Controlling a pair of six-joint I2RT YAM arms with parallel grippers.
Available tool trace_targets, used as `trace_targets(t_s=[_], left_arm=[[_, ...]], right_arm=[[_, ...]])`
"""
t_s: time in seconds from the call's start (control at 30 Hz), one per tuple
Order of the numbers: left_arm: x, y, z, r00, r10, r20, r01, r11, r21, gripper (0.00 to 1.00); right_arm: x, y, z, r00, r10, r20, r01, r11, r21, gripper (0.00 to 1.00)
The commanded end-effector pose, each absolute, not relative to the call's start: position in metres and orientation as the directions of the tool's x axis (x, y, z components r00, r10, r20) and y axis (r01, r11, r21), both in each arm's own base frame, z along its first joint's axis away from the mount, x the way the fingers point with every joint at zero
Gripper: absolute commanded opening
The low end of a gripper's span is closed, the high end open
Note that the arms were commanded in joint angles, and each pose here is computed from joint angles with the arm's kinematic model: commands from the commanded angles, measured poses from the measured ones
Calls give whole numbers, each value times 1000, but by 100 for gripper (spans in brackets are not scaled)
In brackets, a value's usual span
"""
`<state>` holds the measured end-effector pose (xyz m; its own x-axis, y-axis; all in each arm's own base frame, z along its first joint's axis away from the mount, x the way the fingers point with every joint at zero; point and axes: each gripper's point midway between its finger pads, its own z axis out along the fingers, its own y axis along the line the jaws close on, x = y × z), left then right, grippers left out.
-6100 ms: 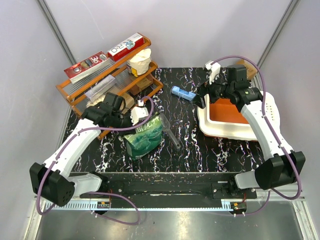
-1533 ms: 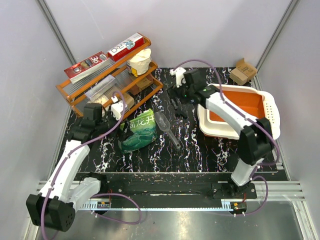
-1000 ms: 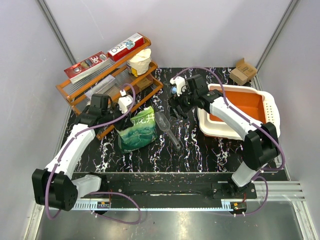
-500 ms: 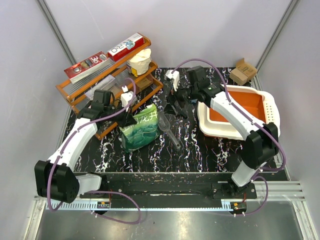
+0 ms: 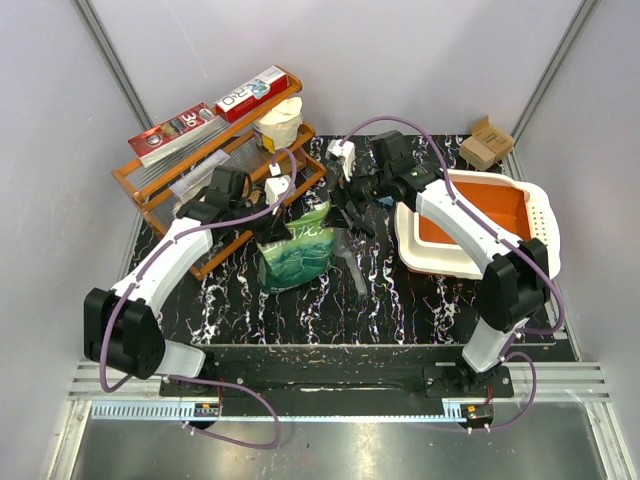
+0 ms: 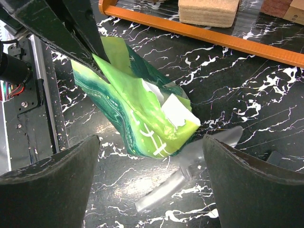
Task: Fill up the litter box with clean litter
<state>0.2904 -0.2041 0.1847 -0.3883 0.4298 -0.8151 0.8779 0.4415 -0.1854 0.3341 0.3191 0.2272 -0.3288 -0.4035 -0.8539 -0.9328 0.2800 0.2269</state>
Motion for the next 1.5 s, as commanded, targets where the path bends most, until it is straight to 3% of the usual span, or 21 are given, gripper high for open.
trace_targets(t_s=[0.0, 0.2, 0.23, 0.3, 0.33, 0.37, 0.43, 0.47, 0.57, 0.63, 0.8, 0.9, 0.93, 1.13, 1.23, 1.37, 1.4, 1.47], left_arm=[[310, -229, 258, -133, 340, -931, 942, 336, -11, 2], [281, -213, 237, -114, 421, -900, 955, 297, 19, 0], [278, -212, 234, -107, 429, -897, 955, 294, 26, 5], [277, -206, 229, -111, 440, -891, 946, 321, 41, 32], [279, -205, 231, -122, 433, -893, 938, 344, 38, 42], [284, -202, 236, -156, 417, -895, 916, 401, 27, 55], [292, -194, 261, -181, 354, -918, 865, 501, 23, 64], [302, -185, 273, -262, 266, -928, 783, 621, -43, 77], [309, -152, 294, -380, 67, -923, 574, 799, -178, 88], [309, -129, 293, -416, -8, -909, 443, 872, -210, 89], [299, -98, 234, -595, -172, -785, 161, 931, -326, 96], [301, -96, 206, -673, -266, -690, 70, 906, -417, 94], [304, -97, 204, -685, -272, -676, 76, 896, -438, 88], [322, -122, 198, -740, -318, -593, 129, 797, -590, 78], [328, -142, 209, -755, -307, -580, 214, 721, -659, 66], [331, -157, 219, -769, -280, -574, 289, 648, -704, 39], [331, -159, 222, -768, -274, -579, 306, 638, -707, 26], [330, -162, 228, -761, -252, -598, 347, 621, -703, 12]], right_arm=[[323, 316, 250, -284, -382, -879, -946, 263, 191, 94], [315, 311, 248, -304, -387, -871, -939, 276, 205, 95], [313, 310, 250, -311, -382, -870, -937, 275, 214, 95], [308, 309, 246, -326, -385, -863, -935, 268, 234, 95], [307, 309, 245, -331, -386, -861, -933, 270, 238, 95], [307, 309, 243, -338, -388, -857, -931, 274, 242, 95], [308, 308, 244, -339, -387, -858, -929, 281, 240, 95], [309, 308, 245, -338, -386, -858, -929, 284, 238, 95], [310, 308, 246, -335, -385, -860, -929, 289, 232, 95], [312, 307, 244, -334, -387, -859, -928, 296, 227, 95], [318, 304, 241, -326, -397, -858, -923, 331, 198, 95], [320, 302, 241, -321, -399, -859, -921, 344, 184, 95], [319, 301, 242, -321, -399, -859, -920, 346, 184, 95], [316, 298, 238, -324, -407, -854, -919, 349, 182, 95], [317, 296, 236, -317, -416, -852, -920, 355, 169, 95], [318, 291, 232, -300, -434, -849, -921, 364, 139, 95], [318, 290, 230, -295, -441, -848, -922, 365, 131, 95], [319, 289, 228, -297, -445, -845, -920, 372, 127, 95]])
